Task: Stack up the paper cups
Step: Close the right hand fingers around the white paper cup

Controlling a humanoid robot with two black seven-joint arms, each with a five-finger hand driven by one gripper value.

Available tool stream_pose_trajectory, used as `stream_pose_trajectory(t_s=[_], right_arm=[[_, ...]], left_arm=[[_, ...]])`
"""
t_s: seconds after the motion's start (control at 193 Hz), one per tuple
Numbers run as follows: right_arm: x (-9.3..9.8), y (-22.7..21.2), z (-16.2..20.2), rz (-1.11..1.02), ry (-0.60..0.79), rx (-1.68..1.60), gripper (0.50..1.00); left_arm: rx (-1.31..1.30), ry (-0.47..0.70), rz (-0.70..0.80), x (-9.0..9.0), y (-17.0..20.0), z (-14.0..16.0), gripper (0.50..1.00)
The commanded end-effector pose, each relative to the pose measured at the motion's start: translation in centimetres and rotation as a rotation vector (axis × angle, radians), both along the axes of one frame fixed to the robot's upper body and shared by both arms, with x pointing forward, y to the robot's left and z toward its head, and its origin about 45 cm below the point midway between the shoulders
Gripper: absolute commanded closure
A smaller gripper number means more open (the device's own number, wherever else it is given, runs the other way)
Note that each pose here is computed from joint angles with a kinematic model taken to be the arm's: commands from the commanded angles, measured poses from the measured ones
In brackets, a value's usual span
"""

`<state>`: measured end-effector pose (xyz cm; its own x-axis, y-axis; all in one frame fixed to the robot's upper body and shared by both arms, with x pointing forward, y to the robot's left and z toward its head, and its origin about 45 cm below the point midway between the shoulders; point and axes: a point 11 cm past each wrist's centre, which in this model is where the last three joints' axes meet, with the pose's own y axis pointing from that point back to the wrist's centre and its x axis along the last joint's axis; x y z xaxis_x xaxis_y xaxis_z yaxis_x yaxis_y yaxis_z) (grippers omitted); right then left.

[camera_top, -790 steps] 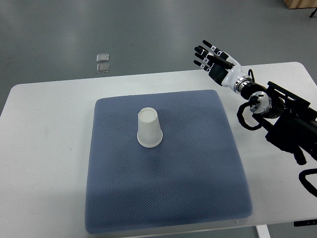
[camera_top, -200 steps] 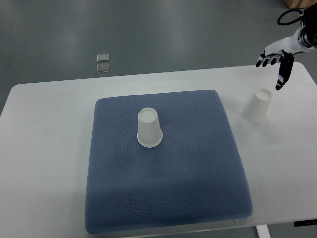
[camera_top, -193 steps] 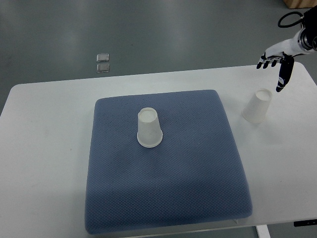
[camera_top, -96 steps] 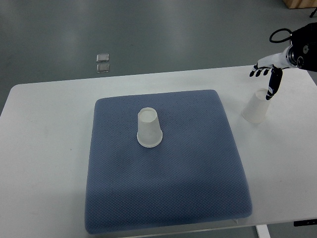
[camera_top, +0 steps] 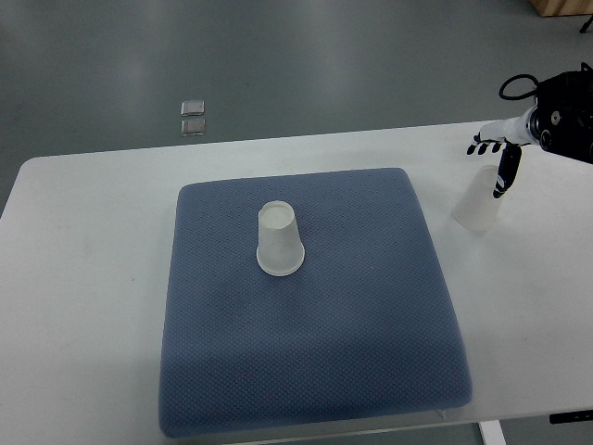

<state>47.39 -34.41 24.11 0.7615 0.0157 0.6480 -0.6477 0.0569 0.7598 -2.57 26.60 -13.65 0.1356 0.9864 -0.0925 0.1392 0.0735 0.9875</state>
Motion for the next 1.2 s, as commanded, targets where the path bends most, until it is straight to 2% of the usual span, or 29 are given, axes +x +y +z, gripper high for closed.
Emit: stream_pose_trajectory(t_s=[0.0,0.628,1.194], right_arm=[[-0.1,-0.1,-0.8,-0.003,0.006,-0.006,0.579],[0.0,-1.1,-3.5,-0.048,-0.009,0.008,0.583],[0.0,-1.3,-3.6,-0.051,-0.013,0.004,0.603]], left_arm=[[0.0,0.0,0.0,0.0,0.0,0.0,0.5],[-0.002,0.001,0.002,0.0,-0.1,0.0,0.5],[0.0,0.001,0.0,0.0,0.0,0.0,0.5]])
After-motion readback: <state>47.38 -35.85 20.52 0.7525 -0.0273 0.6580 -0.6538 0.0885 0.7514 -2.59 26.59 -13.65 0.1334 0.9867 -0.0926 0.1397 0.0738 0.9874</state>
